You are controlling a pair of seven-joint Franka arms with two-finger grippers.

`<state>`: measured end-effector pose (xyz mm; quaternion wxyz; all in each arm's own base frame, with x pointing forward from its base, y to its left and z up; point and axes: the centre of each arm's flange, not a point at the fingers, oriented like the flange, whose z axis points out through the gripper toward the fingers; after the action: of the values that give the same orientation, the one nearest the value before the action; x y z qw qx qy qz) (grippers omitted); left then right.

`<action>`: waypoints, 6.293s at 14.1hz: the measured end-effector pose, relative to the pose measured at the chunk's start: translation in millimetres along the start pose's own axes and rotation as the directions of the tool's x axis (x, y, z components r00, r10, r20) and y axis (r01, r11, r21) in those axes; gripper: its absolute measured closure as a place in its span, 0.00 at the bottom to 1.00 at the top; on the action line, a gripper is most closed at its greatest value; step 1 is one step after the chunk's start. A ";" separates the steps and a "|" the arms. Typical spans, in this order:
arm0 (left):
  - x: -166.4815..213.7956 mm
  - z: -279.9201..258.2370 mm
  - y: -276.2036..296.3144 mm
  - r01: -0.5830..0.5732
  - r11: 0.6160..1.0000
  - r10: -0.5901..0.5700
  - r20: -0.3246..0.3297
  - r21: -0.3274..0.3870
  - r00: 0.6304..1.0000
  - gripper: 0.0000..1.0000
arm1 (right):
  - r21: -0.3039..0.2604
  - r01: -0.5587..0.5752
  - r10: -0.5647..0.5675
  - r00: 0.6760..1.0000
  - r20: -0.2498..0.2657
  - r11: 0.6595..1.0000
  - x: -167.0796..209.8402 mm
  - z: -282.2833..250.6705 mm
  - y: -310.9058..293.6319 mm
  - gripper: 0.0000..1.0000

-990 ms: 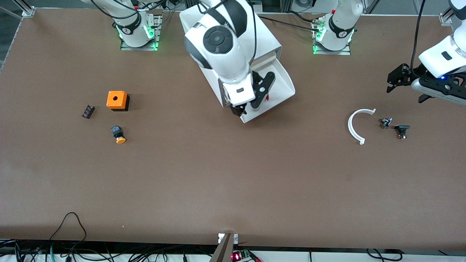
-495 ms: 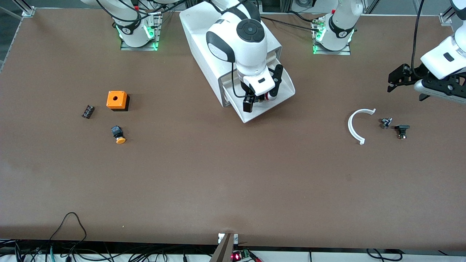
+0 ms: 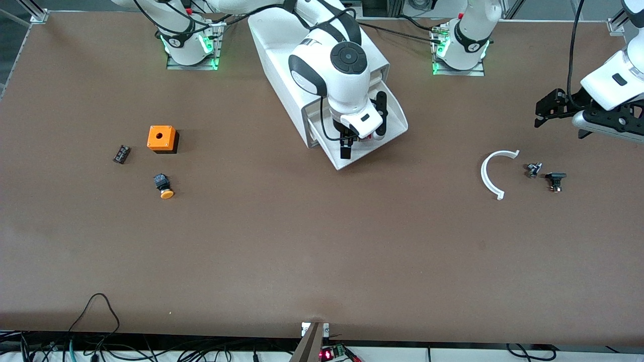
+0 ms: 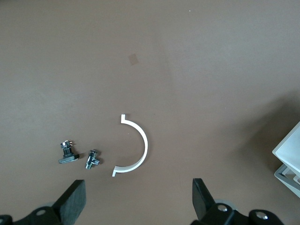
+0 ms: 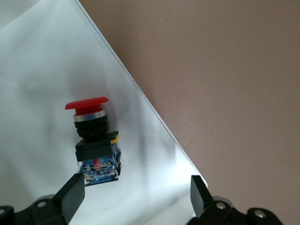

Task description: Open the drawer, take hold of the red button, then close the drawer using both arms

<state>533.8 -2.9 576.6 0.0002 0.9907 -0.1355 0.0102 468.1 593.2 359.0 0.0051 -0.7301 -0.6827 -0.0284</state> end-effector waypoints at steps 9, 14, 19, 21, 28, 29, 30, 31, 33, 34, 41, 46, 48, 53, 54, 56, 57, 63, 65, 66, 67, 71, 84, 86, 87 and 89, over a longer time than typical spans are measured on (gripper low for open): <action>0.0 -0.3 0.0 0.007 1.000 -0.007 -0.001 0.000 1.000 0.00 | 0.047 0.012 -0.011 1.000 -0.008 0.999 10.5 11.9 -17.2 0.00; 0.1 -0.4 0.3 0.006 1.000 -0.006 -0.001 0.000 1.000 0.00 | 0.067 0.020 -0.021 1.000 0.016 0.998 13.4 35.2 -24.1 0.00; 0.1 -0.3 0.0 0.008 1.000 -0.008 -0.001 0.000 1.000 0.00 | 0.070 0.028 -0.030 0.999 0.020 0.997 16.9 34.2 -30.4 0.18; -0.2 -0.3 -0.9 0.010 1.000 -0.010 -0.001 0.000 1.000 0.00 | 0.074 0.028 -0.030 0.999 0.027 0.997 16.7 33.1 -31.1 0.41; 8.8 21.8 -21.2 0.040 0.999 -0.040 -0.038 0.008 0.998 0.00 | 0.069 0.021 -0.023 1.000 0.020 0.997 17.0 27.7 -29.5 0.59; 10.6 30.3 -18.4 0.037 0.999 -0.037 -0.023 0.003 0.999 0.00 | 0.062 0.012 -0.012 1.000 0.011 0.998 17.7 21.9 -27.8 0.59; 13.2 38.6 -11.0 0.041 0.999 -0.041 -0.008 -0.001 0.999 0.00 | 0.053 -0.013 0.014 1.000 -0.003 0.998 18.4 12.6 -24.4 0.59; 17.5 46.3 1.1 0.061 0.998 -0.061 0.004 -0.004 0.998 0.00 | 0.045 -0.051 0.052 0.998 -0.026 0.998 19.5 -1.2 -19.3 0.59; 30.7 64.1 34.6 0.116 0.993 -0.116 0.012 -0.006 0.993 0.00 | 0.043 -0.126 0.129 0.988 -0.084 0.991 17.8 -35.6 -7.2 0.59; 37.7 76.2 53.5 0.138 0.990 -0.138 0.007 -0.007 0.990 0.00 | 0.042 -0.158 0.162 0.981 -0.108 0.987 13.0 -52.1 1.1 0.59; 56.7 186.9 164.5 0.366 0.928 -0.369 -0.027 -0.066 0.929 0.00 | 0.012 -0.507 0.502 0.851 -0.154 0.862 -51.3 -126.7 68.9 0.59; 43.7 255.4 221.8 0.468 0.876 -0.473 -0.018 -0.120 0.881 0.00 | -0.011 -0.744 0.744 0.668 0.012 0.668 -178.4 -109.6 156.1 0.59; 35.5 269.1 243.5 0.500 0.856 -0.504 -0.003 -0.130 0.863 0.00 | -0.029 -0.817 0.816 0.573 0.075 0.577 -229.4 -90.7 172.9 0.59; 14.3 295.2 275.0 0.501 0.858 -0.497 0.060 -0.112 0.866 0.00 | -0.048 -0.911 0.894 0.389 0.223 0.408 -354.0 -38.4 191.7 0.59; 8.9 296.3 290.6 0.510 0.851 -0.503 0.082 -0.124 0.860 0.00 | -0.049 -0.920 0.898 0.366 0.245 0.389 -371.2 -25.6 190.6 0.59; -3.5 297.8 318.1 0.551 0.823 -0.537 0.129 -0.138 0.834 0.00 | -0.049 -0.930 0.905 0.340 0.254 0.363 -398.8 -5.5 187.5 0.59; -10.8 300.3 327.9 0.566 0.814 -0.549 0.146 -0.132 0.823 0.00 | -0.048 -0.932 0.907 0.338 0.249 0.360 -411.1 3.9 184.3 0.59; -52.3 295.2 382.1 0.491 0.869 -0.467 0.217 -0.070 0.857 0.00 | -0.066 -0.910 0.897 0.388 0.209 0.409 -455.9 55.5 148.5 0.59; -60.9 291.4 393.8 0.464 0.883 -0.441 0.222 -0.062 0.869 0.00 | -0.069 -0.892 0.882 0.427 0.199 0.447 -459.7 63.2 142.5 0.59; -63.7 291.1 397.5 0.456 0.888 -0.433 0.225 -0.061 0.873 0.00 | -0.073 -0.884 0.877 0.443 0.188 0.462 -463.0 65.7 142.9 0.59; -65.0 291.2 399.0 0.453 0.890 -0.430 0.227 -0.059 0.874 0.00 | -0.076 -0.881 0.877 0.449 0.173 0.466 -467.6 68.1 144.5 0.59; -55.2 279.6 386.7 0.476 0.877 -0.455 0.199 -0.070 0.868 0.00 | -0.084 -0.894 0.897 0.436 0.068 0.441 -485.0 94.1 160.8 0.59; 52.3 97.4 110.6 0.566 0.813 -0.573 -0.019 -0.136 0.819 0.00 | 0.053 -0.961 0.962 0.272 0.014 0.271 -483.9 123.2 199.5 0.13; 40.3 59.9 70.6 0.486 0.866 -0.492 -0.029 -0.121 0.870 0.00 | 0.061 -0.960 0.961 0.277 0.026 0.275 -479.7 92.9 208.4 0.00; 32.1 42.3 59.8 0.446 0.889 -0.452 -0.039 -0.105 0.891 0.00 | 0.064 -0.959 0.959 0.280 0.033 0.278 -477.8 74.5 211.7 0.00; 14.5 11.1 55.3 0.397 0.918 -0.397 -0.069 -0.019 0.915 0.00 | 0.069 -0.957 0.957 0.285 0.042 0.282 -476.1 37.3 215.7 0.00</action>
<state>533.1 -60.2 565.6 0.0094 0.9966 0.0684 0.0449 652.9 105.9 305.4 0.0530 -0.9924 -0.1113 0.0051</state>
